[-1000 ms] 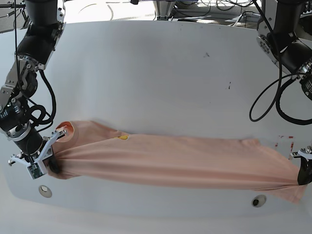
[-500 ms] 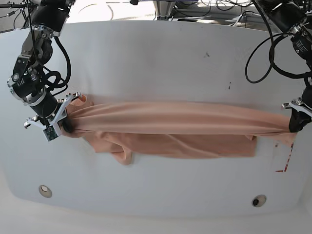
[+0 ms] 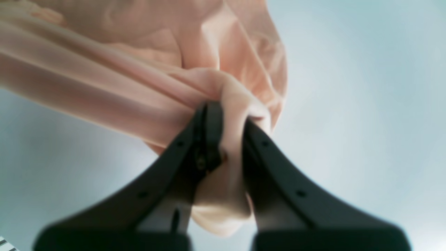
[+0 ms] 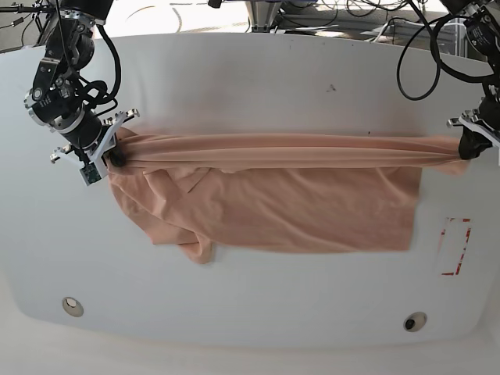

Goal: Fold the T-shirt properly
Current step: 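Swing the stretched shirt away from the robot and lay it flat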

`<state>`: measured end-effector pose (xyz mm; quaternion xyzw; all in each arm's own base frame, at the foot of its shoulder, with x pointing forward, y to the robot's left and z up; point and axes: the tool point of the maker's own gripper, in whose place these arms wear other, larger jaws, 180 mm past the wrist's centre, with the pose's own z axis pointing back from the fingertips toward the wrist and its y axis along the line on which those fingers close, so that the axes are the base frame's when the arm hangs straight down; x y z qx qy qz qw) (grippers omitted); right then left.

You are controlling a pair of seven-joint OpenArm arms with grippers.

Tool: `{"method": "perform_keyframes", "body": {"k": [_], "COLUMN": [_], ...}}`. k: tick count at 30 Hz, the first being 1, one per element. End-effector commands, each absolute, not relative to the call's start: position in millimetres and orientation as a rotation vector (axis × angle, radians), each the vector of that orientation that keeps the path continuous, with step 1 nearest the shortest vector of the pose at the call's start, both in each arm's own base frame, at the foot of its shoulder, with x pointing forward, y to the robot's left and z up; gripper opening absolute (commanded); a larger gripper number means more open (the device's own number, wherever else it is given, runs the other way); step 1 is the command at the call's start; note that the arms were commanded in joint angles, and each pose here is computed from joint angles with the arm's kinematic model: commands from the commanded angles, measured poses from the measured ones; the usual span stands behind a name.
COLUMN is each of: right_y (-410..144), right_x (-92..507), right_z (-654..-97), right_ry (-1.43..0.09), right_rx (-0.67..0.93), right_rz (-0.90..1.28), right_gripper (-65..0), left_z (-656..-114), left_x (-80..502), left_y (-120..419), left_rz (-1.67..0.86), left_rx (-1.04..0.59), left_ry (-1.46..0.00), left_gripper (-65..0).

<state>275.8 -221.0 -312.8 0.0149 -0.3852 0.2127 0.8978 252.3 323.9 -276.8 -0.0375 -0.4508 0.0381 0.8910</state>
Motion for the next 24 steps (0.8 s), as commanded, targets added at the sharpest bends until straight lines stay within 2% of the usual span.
{"method": "perform_keyframes", "body": {"k": [1,13,24], "right_y": [-225,-206,-204], "right_x": [274,219,188], "right_z": [-306,-345,-363], "right_ry": [-0.818,-0.694,-0.61], "right_rx": [0.008,0.143,0.167], "right_rz": [0.446,0.408,0.395], "right_gripper": [-64.8,-65.0,-65.0], "left_z": [-263,-273,-283], "left_x": [252,220,203], "left_y": [333,352,354], "left_rz": [0.053,0.018,-0.05], "left_rx": [-0.035,0.029,0.052], "left_ry": [-0.974,-0.871,-0.797], "left_gripper": [-65.0,-65.0,-65.0]}}
